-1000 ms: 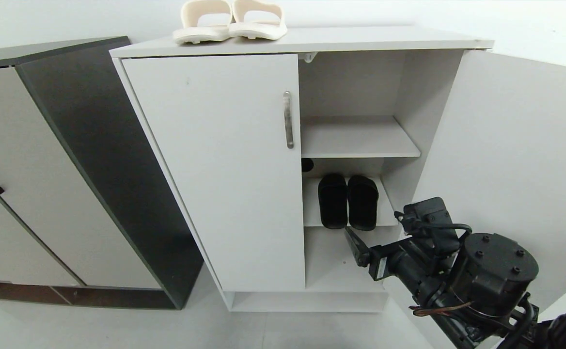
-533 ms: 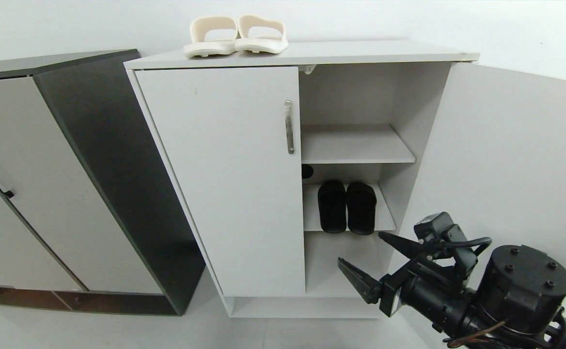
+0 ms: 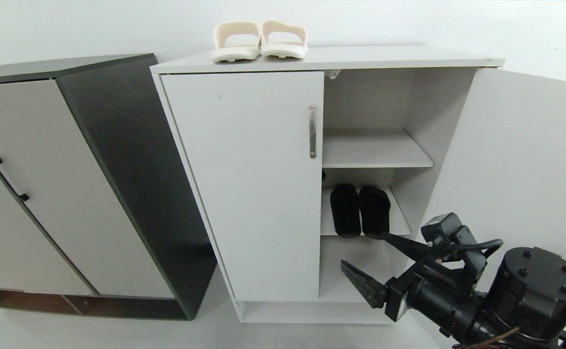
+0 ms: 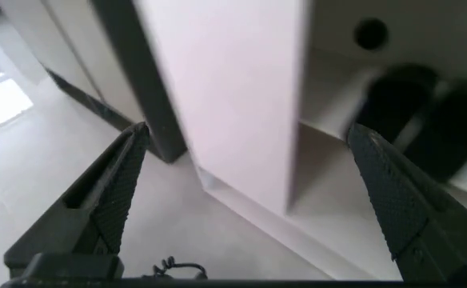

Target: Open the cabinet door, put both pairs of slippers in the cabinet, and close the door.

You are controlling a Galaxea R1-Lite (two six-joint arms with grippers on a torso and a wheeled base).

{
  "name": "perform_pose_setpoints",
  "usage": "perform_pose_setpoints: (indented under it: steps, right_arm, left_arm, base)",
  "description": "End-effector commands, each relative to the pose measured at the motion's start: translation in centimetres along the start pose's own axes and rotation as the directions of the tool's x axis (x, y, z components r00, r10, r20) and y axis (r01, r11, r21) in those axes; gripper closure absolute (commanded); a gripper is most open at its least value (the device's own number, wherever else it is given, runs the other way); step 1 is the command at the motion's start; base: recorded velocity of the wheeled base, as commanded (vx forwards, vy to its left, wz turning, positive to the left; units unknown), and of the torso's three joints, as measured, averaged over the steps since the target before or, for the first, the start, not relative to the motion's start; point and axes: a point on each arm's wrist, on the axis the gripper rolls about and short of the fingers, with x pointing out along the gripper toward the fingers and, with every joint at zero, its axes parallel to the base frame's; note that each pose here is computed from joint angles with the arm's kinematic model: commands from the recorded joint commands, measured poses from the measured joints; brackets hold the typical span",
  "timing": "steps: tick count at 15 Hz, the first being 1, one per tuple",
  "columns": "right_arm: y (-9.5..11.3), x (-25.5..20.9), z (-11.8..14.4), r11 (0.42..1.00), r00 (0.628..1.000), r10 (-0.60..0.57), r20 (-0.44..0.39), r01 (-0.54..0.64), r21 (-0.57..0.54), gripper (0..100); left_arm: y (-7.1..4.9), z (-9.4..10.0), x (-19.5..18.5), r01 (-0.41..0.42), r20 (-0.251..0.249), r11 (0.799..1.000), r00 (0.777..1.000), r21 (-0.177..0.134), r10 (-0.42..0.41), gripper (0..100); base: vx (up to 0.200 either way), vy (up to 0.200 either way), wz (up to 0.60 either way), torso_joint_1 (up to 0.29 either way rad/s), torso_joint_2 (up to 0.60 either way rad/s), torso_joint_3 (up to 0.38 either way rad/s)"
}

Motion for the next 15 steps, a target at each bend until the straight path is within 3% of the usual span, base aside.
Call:
perform_pose_setpoints:
  steps: [1,9,15]
  right_arm:
    - [0.0,0.0,-0.2,1.0,1.0,-0.003,-0.009,0.003,-0.002,0]
    - [-0.3,-0.4,-0.7,1.0,0.999,-0.008,-0.031,0.008,-0.011,0]
    - [-0.7,0.0,-1.7,0.999,0.998,-0.028,-0.065,0.025,-0.049,0]
  left_arm:
    - [0.0,0.0,0.0,-0.001,-0.001,1.0,1.0,-0.001,0.001,100]
    - [0.0,0.0,0.0,-0.001,-0.001,1.0,1.0,-0.003,0.001,100]
    - [0.0,0.0,0.0,-0.003,-0.001,1.0,1.0,-0.004,0.003,100]
  base:
    - [0.0,0.2,0.0,-0.002,-0.01,0.012]
    - [0.0,0.2,0.0,0.003,0.0,0.004]
    - [0.0,0.0,0.0,0.0,0.0,0.0]
